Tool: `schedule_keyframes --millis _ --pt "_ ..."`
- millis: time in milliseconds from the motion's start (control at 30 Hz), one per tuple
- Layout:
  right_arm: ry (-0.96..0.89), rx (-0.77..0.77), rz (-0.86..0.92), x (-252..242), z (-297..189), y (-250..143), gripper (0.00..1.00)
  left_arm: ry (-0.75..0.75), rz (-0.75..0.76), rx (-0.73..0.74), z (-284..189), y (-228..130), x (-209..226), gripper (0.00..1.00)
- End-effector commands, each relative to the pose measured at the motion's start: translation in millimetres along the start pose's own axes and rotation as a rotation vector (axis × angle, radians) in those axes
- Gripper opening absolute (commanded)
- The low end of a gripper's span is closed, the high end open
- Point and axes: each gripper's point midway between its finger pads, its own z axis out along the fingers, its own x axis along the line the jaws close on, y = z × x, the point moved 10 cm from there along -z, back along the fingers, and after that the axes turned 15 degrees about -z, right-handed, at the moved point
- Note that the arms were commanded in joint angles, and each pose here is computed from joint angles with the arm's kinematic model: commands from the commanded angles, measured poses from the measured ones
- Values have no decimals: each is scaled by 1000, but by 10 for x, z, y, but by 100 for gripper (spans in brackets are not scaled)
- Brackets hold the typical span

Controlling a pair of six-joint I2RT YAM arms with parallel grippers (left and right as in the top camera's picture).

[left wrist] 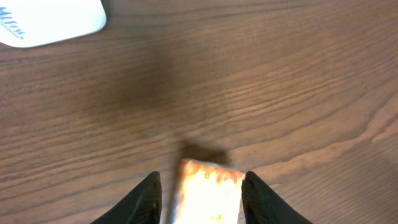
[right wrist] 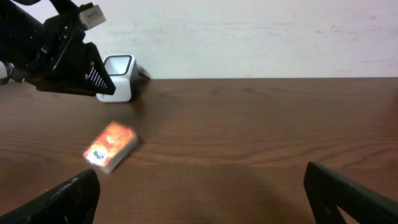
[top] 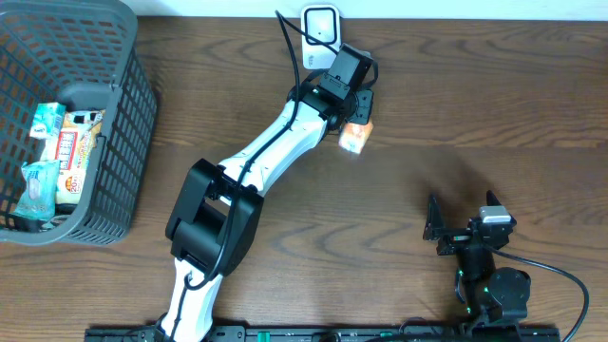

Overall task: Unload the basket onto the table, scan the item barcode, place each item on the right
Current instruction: 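Carry the orange box to the scanner and release it on the table, then return the left gripper into the grey basket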

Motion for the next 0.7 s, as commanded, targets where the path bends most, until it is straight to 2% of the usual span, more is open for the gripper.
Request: schedule_keyframes --millis 0,200,333,467,500,667 --pt "-13 8 -1 -11 1 -17 99 10 6 -32 -62 79 9 42" --pt "-13 8 -1 -11 1 -17 99 -25 -10 -112 -444 303 -12 49" --pt "-13 8 -1 -11 1 -17 99 -67 -34 -240 -1069 606 32 68" --pt "-13 8 -1 -11 1 -17 99 -75 -69 -335 -1617 797 177 70" --pt "-13 8 -1 -11 1 -17 99 -70 -81 -355 -1762 834 236 73" --pt "-13 8 -1 -11 1 -17 99 -7 -155 -429 -2366 940 627 77"
